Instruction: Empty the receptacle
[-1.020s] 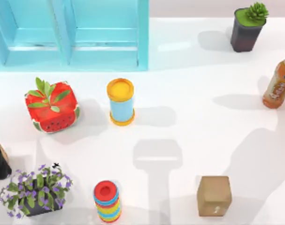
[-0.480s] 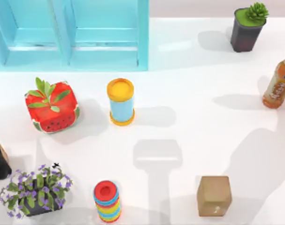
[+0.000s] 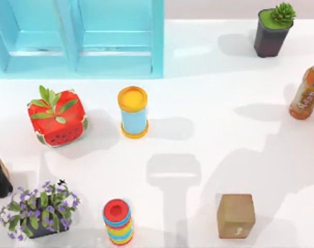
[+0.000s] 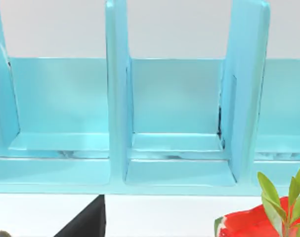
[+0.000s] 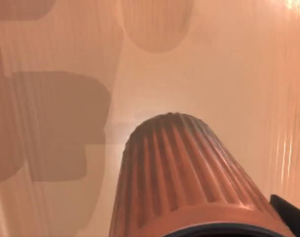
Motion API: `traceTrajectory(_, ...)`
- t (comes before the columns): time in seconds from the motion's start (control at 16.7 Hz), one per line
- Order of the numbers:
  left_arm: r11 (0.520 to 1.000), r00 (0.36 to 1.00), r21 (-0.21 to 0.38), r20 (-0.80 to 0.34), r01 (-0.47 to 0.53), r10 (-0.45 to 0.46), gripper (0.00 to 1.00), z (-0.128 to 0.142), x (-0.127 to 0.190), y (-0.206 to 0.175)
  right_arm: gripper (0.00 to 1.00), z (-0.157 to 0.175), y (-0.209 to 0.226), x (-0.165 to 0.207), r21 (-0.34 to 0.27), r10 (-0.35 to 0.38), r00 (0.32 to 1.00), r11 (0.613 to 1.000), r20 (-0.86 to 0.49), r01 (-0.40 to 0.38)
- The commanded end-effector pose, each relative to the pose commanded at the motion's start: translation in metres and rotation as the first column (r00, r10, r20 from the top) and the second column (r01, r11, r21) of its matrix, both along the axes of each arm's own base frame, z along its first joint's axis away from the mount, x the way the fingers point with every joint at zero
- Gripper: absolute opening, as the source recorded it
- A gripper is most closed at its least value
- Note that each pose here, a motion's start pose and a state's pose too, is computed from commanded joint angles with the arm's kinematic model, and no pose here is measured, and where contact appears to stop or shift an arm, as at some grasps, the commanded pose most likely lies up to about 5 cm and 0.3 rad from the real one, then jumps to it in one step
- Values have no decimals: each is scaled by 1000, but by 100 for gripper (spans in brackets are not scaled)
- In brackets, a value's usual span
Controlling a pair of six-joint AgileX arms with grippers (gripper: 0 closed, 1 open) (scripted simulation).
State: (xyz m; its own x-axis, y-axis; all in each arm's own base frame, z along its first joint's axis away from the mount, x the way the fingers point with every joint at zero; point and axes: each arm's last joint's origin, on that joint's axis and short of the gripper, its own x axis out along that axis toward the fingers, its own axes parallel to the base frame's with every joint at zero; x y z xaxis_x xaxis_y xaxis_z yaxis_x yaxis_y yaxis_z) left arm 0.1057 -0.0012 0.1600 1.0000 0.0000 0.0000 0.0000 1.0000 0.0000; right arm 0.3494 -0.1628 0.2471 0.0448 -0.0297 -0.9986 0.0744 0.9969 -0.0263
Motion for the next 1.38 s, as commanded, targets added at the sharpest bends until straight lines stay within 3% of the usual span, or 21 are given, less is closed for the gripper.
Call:
traceTrajectory(0.36, 1000, 1000, 0, 0, 0, 0, 100, 0, 0, 0, 0, 38, 3, 1, 21, 13, 999, 1000, -36, -13)
traceTrajectory(0.9, 1000, 1000, 0, 0, 0, 0, 100, 0, 0, 0, 0, 41, 7, 6, 35, 45, 998, 998, -46, -43)
traceTrajectory(1.38, 1000, 1000, 0, 0, 0, 0, 100, 0, 0, 0, 0, 21, 62, 24, 20, 206, 970, 979, -129, -205)
